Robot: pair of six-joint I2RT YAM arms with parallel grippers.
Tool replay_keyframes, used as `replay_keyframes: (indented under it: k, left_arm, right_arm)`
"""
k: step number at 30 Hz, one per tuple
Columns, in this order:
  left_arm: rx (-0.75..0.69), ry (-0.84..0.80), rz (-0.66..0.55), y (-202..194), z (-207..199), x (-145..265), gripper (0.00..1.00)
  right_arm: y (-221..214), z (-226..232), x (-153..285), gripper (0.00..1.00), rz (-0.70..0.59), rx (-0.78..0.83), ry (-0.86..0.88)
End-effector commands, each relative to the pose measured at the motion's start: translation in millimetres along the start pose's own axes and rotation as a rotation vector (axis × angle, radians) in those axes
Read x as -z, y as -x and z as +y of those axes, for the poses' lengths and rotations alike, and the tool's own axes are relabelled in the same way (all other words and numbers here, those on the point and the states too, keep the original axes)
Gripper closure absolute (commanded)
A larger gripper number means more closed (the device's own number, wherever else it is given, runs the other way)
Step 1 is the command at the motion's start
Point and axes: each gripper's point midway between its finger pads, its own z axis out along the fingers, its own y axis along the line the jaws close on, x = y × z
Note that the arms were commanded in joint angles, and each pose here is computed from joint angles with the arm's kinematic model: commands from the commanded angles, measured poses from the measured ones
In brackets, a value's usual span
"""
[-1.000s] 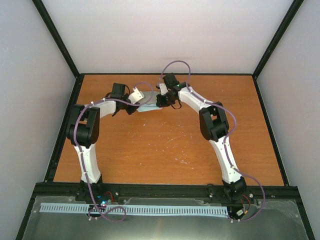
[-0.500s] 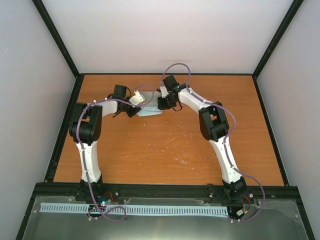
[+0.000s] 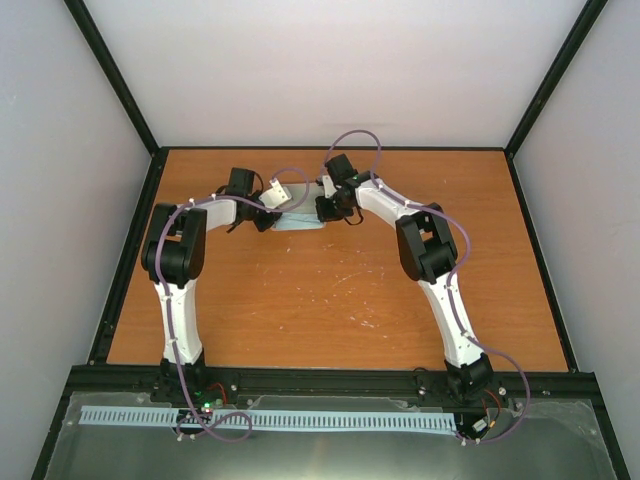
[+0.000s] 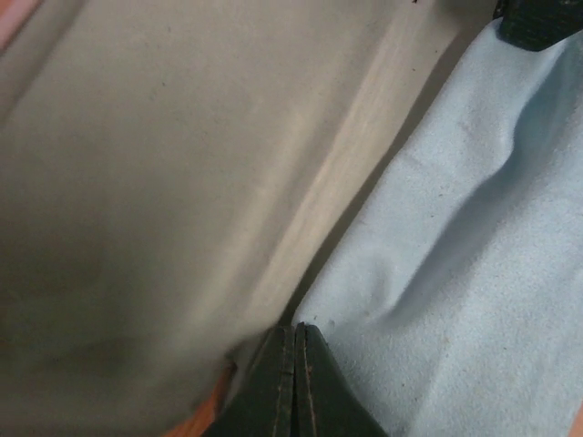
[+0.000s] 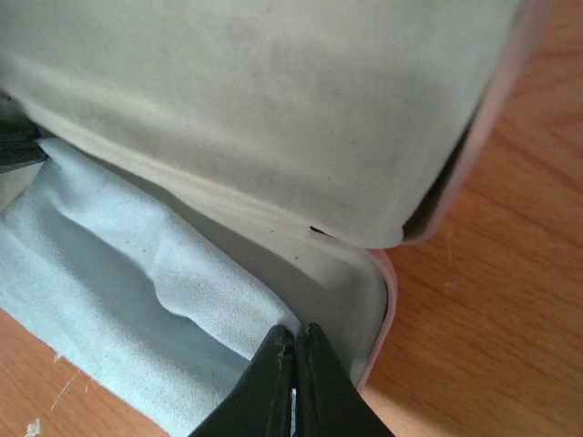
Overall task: Organize the sunglasses
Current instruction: Place the glasses cleaning cloth in the sunglasses case.
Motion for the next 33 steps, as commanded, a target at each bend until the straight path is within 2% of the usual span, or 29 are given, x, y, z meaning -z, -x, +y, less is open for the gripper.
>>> replay_keyframes:
  k: [1, 15, 20, 22, 25, 26, 30, 33]
  left_arm:
    - [-0.04, 0.051, -0.03, 10.5, 18.3, -2.2, 1.0]
    - [0.01, 0.079, -0.016, 6.5, 18.0, 4.4, 1.0]
    - [0.028, 0.075, 0.004, -1.6, 12.2, 5.7, 0.99]
    - [0.041, 0.075, 0.01, -4.4, 9.8, 6.9, 0.95]
    - [0.048, 0.08, 0.011, -6.0, 7.4, 10.2, 0.89]
    - [0.05, 0.084, 0.012, -6.7, 7.0, 11.3, 0.83]
    - [0.048, 0.103, 0.012, -6.8, 6.6, 16.2, 0.67]
    - [0.048, 0.112, 0.008, -4.9, 7.4, 19.4, 0.64]
  right_arm:
    - [3.5, -9.3, -4.1, 0.97, -0.024, -0.023, -0.045]
    - [17.0, -3.8, -6.6, 0.97, -0.07, -0.023, -0.015]
    - [19.9, -1.7, -10.7, 0.91, -0.072, -0.026, -0.001]
    - [21.0, -0.2, -11.5, 0.83, -0.075, -0.022, 0.003]
    - [20.1, 1.1, -10.5, 0.78, -0.071, -0.017, 0.004]
    - [19.9, 1.4, -9.8, 0.75, -0.071, -0.016, 0.003]
    - [22.3, 3.8, -3.8, 0.73, -0.082, -0.004, 0.0]
    - [26.4, 4.4, 4.5, 0.69, -0.102, 0.002, -0.014]
